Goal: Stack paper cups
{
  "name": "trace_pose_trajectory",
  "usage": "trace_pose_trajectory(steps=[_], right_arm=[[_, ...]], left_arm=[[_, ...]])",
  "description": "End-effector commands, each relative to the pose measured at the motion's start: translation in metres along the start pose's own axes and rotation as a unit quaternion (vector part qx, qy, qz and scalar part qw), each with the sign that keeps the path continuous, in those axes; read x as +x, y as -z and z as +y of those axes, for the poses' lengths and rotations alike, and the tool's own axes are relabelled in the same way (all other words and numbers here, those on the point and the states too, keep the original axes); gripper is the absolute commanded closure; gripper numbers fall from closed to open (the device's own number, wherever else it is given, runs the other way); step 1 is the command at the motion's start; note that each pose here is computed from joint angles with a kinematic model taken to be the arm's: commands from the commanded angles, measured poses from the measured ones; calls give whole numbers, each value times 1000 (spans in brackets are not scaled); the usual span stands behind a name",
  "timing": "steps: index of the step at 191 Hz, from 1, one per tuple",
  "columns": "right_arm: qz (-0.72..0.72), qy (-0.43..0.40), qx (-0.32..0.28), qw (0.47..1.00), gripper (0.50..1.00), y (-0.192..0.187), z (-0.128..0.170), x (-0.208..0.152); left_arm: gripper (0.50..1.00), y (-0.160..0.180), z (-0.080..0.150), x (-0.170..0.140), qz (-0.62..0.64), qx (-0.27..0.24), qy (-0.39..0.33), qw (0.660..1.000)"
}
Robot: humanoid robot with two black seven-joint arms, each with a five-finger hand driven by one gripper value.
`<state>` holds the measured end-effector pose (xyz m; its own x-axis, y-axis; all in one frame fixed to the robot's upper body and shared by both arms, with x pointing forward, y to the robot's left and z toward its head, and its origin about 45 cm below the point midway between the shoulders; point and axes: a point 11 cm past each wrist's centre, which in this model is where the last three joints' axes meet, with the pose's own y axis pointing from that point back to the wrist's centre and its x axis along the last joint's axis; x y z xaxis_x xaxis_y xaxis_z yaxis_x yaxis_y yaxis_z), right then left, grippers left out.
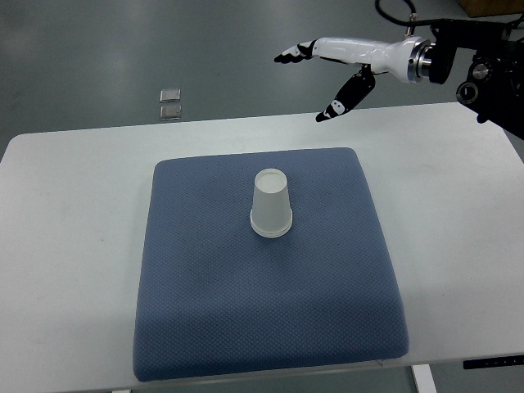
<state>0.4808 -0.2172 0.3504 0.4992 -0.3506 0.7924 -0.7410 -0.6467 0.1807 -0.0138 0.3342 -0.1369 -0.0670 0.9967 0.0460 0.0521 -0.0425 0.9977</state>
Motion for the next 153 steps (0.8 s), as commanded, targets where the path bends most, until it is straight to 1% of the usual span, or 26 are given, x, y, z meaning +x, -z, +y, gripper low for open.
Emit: trace_pose_trajectory(steps=[1, 16, 25, 44, 68, 153], right_arm=[[-97, -67, -32, 993, 587, -27, 8, 5], [-165, -114, -53, 978, 587, -44, 13, 5], [-206, -136, -68, 967, 587, -55, 15, -1], [-258, -161, -97, 948, 587, -72, 21, -11], [-314, -182, -126, 923, 587, -92, 27, -31], [-466, -246, -155, 835, 587, -117, 34, -49]], left_arm=[[500, 0, 0, 0, 0, 0, 0, 1000], [500, 0, 0, 0, 0, 0, 0, 1000], [500, 0, 0, 0, 0, 0, 0, 1000], [500, 0, 0, 0, 0, 0, 0, 1000], [500, 0, 0, 0, 0, 0, 0, 1000], [500, 0, 0, 0, 0, 0, 0, 1000]])
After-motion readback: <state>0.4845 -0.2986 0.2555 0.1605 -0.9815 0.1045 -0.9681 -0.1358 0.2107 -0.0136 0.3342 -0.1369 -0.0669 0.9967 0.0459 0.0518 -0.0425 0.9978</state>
